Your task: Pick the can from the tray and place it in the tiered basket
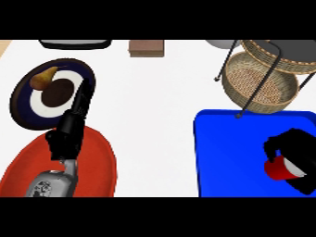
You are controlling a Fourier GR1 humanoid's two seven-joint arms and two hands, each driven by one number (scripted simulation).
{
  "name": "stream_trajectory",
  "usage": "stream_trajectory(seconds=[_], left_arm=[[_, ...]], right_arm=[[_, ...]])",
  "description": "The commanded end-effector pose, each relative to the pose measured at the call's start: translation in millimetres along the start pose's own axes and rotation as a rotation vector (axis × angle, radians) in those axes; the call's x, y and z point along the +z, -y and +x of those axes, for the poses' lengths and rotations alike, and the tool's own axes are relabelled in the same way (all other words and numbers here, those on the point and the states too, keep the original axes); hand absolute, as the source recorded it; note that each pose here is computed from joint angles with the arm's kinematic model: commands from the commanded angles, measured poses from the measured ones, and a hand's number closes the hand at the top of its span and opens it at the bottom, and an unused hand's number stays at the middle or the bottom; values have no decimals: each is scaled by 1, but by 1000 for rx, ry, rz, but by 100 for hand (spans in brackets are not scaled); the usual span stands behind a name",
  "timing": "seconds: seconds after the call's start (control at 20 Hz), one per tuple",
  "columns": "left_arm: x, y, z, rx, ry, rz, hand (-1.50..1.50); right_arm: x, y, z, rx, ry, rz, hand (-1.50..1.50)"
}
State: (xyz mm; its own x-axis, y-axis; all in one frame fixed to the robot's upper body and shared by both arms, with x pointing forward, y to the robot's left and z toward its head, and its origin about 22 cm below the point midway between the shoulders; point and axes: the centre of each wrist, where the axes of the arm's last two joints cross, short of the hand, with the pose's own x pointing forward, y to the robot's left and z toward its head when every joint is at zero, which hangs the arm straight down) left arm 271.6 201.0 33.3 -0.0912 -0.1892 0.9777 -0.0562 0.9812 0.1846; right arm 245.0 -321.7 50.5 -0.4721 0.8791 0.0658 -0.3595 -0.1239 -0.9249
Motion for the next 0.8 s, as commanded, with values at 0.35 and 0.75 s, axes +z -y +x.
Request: stream_trajectory(seconds=[0.35,0.75], left_arm=[[-7,5,9,-9,10,2,0],[-7,3,1,-6,2,13,0]], right_arm=[[-41,46,110,65,-420,56,150],[14,128,135,58,-523,-170,150]])
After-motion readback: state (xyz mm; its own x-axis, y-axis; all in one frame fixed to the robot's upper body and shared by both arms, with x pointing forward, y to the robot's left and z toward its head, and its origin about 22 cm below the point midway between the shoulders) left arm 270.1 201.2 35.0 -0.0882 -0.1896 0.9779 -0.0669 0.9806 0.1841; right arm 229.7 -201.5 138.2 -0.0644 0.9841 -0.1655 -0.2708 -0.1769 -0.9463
